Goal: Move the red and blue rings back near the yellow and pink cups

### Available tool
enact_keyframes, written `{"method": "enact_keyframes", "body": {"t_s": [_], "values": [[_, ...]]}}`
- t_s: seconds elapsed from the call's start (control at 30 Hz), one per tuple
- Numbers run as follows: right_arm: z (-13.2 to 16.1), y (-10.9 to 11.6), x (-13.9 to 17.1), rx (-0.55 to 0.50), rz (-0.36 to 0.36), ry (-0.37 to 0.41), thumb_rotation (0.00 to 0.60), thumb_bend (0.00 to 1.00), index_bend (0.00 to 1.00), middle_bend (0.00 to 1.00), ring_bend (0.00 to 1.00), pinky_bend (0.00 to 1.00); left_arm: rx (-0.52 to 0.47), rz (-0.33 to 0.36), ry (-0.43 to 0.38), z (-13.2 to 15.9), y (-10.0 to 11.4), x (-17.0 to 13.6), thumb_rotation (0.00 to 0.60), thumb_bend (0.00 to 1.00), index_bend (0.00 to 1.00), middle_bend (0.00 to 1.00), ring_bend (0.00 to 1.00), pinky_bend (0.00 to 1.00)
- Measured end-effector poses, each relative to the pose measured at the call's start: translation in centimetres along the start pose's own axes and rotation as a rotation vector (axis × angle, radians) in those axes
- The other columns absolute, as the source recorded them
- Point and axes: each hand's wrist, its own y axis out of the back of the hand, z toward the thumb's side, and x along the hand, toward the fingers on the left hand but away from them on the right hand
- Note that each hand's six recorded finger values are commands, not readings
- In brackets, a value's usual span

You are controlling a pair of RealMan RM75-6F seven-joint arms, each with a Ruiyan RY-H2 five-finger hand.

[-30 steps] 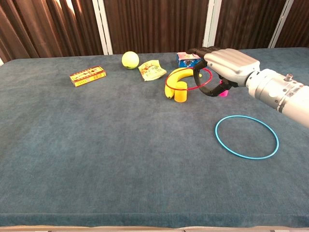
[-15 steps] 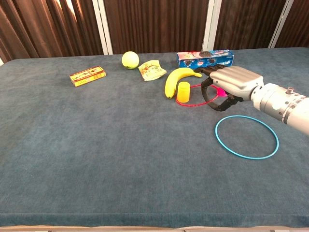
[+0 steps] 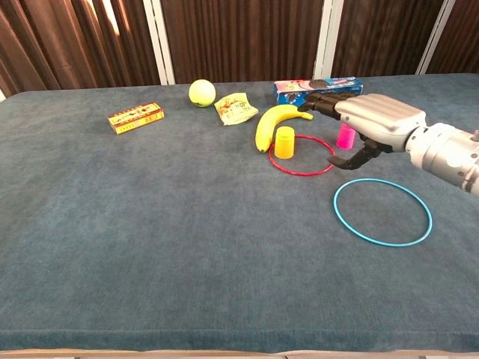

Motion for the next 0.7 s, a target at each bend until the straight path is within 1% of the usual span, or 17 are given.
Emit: {"method": "enact_keyframes", "body": {"t_s": [0.1,0.17,0.27,0.33,0.4,0.53,0.7], "values": [[0.6,0.6,2.3,-0.034,0.005,0.035,0.600,0.45,0.33,0.05,0.00,0.00,-0.002,-0.001,0.002,-0.1,0.0,0.0,0.600,0.45,0.09,0.00,0.00,0.07],[1.0,0.8,4.5,-0.058,0.032,0.059,0.600,0.45,0.36,0.05,0.00,0.00,-0.002,-0.003,0.000,0.0,0.0,-0.1,0.600,0.45,0.09,0.00,0.00,0.07],[1.0,0.7,8.5,-0.071,0.106,0.078,0.600,0.45,0.42,0.05,0.00,0.00,0.001,-0.005,-0.008,0.2,-0.1,-0.1,0.600,0.45,0.09,0.00,0.00,0.07],[0.5,0.0,11.7,-0.061,0.171,0.070,0.600,0.45,0.45,0.05,0.00,0.00,0.005,-0.008,-0.013,0.3,-0.2,-0.2,0.600,0.45,0.09,0.00,0.00,0.07],[0.2,-0.6,13.7,-0.052,0.209,0.061,0.600,0.45,0.48,0.05,0.00,0.00,0.009,-0.012,-0.014,0.4,-0.3,-0.2,0.600,0.45,0.09,0.00,0.00,0.07],[-0.9,-1.6,15.3,-0.057,0.241,0.039,0.600,0.45,0.54,0.05,0.00,0.00,0.009,-0.016,-0.010,0.3,-0.3,-0.1,0.600,0.45,0.10,0.00,0.00,0.07],[-1.9,-3.0,16.0,-0.060,0.268,0.024,0.600,0.45,0.59,0.04,0.00,0.00,0.007,-0.011,-0.007,0.2,-0.2,-0.1,0.600,0.45,0.09,0.00,0.00,0.08]]}}
